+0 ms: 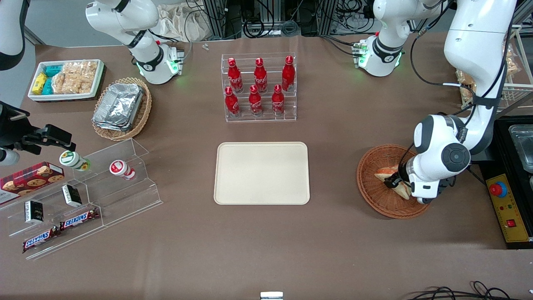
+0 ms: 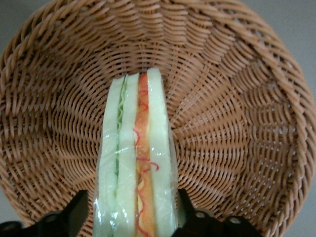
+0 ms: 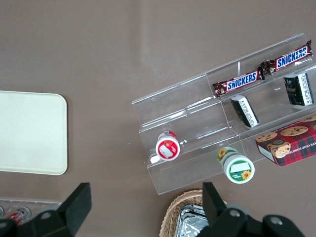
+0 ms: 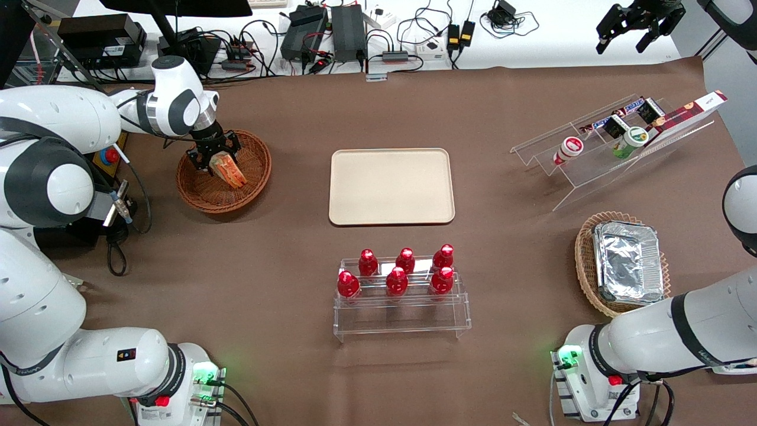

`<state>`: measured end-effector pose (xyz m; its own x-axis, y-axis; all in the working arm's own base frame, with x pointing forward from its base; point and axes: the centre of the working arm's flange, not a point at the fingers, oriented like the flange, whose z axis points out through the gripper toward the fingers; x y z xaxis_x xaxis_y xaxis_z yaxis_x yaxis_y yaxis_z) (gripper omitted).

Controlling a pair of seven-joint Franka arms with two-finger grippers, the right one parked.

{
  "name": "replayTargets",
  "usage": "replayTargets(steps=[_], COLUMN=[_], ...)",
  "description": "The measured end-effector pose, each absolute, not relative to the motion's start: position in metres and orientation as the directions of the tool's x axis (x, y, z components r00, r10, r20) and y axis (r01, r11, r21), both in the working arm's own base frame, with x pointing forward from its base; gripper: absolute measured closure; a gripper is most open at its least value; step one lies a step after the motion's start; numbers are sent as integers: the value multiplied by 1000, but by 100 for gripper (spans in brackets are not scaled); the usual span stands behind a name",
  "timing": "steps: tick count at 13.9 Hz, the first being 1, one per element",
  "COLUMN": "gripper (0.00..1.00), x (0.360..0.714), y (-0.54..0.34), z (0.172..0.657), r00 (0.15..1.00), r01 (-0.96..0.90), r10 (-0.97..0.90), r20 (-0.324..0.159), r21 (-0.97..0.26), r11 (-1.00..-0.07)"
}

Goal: Place sandwich from basket to tray
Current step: 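Lift the sandwich out of the basket with the left gripper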

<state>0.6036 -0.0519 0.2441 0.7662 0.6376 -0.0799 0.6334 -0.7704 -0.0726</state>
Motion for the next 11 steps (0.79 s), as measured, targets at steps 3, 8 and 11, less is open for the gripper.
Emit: replayTargets(steps=[3, 8, 11], gripper=[56, 68, 81], x=[606, 622, 643], y=[-48, -45, -41], z=[247, 281, 356], r00=[760, 751, 743], r01=[642, 653, 660], r10=[645, 657, 666], r20=[-74, -64, -64], r21=[-67, -69, -92], r11=[-764, -754, -746])
